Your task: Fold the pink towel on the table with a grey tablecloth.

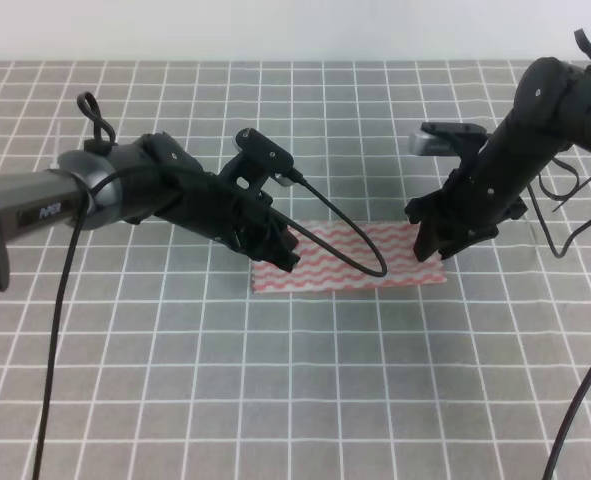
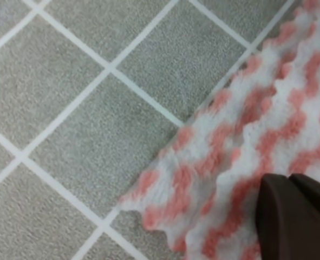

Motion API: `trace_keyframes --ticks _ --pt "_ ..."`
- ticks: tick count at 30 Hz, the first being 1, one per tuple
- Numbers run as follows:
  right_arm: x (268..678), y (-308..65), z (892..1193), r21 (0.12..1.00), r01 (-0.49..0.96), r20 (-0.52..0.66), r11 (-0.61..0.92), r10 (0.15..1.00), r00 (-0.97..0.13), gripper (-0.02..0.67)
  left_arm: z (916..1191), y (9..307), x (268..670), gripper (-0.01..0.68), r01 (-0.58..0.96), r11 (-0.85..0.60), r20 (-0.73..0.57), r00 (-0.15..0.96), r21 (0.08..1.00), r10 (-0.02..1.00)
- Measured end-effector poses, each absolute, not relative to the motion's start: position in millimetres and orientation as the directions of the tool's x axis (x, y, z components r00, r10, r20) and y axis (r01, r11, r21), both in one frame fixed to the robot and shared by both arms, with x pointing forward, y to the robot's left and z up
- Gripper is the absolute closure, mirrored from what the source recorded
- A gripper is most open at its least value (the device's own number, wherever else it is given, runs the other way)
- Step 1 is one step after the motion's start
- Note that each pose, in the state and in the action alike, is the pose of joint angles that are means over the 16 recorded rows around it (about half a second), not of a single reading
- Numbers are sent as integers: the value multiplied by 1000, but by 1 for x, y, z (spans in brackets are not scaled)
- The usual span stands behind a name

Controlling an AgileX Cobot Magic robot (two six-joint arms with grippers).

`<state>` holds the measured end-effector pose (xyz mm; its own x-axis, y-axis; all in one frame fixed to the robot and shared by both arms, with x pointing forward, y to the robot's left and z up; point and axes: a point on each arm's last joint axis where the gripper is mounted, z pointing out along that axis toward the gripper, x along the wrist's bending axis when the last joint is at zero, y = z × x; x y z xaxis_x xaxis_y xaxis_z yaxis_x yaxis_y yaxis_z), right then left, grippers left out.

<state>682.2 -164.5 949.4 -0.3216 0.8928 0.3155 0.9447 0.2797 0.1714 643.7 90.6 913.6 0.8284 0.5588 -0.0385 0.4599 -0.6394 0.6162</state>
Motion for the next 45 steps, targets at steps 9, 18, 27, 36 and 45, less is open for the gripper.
trace_keyframes --ticks 9,18,27,36,45 --pt "683 -164 948 178 944 313 277 894 -322 518 912 91 643 675 461 -642 -40 829 613 558" --pt "685 -164 950 189 941 311 281 892 -328 641 911 91 643 675 461 -644 -42 830 610 556" --pt "688 -162 968 216 931 323 294 879 -352 662 912 91 643 675 460 -642 -39 829 614 557" --pt "688 -154 987 249 918 398 308 832 -387 664 913 91 644 675 460 -641 -38 829 615 558" --pt "686 -144 995 280 911 494 304 768 -408 664 916 89 645 675 455 -640 -41 833 620 552"
